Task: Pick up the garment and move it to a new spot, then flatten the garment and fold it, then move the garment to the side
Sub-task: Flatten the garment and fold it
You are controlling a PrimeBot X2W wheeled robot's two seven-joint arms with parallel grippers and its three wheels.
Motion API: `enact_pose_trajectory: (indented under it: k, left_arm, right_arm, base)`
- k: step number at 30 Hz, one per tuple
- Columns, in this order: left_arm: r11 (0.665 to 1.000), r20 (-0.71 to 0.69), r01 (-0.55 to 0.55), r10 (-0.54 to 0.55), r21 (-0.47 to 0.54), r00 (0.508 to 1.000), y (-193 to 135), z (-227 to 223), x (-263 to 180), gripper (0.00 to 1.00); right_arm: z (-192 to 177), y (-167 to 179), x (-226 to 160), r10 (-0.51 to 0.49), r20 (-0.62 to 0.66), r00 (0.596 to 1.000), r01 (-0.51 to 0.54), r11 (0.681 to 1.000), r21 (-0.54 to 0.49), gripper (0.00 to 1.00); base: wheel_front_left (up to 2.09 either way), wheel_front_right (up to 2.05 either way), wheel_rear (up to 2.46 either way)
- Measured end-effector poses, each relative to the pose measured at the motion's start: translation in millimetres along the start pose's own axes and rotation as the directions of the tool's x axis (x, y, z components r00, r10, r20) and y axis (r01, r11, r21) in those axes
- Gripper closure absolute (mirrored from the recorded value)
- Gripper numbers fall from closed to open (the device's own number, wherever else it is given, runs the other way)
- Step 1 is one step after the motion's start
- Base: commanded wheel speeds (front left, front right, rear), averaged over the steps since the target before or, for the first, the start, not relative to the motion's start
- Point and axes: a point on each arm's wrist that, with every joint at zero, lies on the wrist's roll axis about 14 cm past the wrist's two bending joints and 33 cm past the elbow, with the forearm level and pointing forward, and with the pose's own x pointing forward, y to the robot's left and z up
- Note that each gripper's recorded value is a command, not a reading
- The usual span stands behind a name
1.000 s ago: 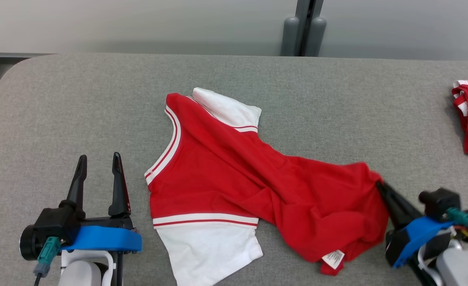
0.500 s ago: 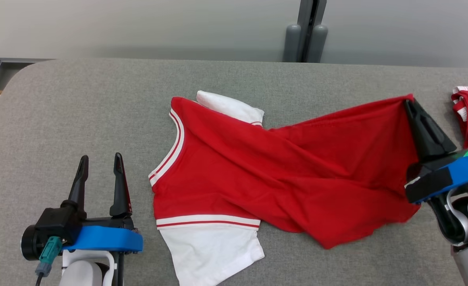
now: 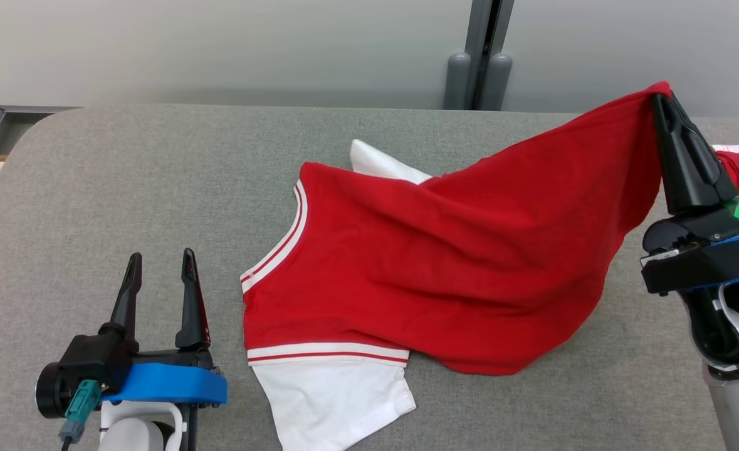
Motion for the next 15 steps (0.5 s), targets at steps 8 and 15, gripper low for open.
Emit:
enact_pose_trajectory:
  k: [8,15]
  left_arm:
    - [1.000,-0.002,0.002,-0.002,0.000,1.000,-1,-1,0,0.00]
    - [1.000,-0.017,0.009,-0.009,-0.002,1.000,-3,-7,6,0.00]
  right_arm:
    - [7,11,1,0.020,0.007,1.000,-0.019,1.000,-0.023,1.00]
    - [-14,-5,9,-0.023,-0.047,0.999,0.021,0.999,-0.038,1.00]
  base:
    - [0.00,0.00,0.00]
    - [0.00,0.00,0.00]
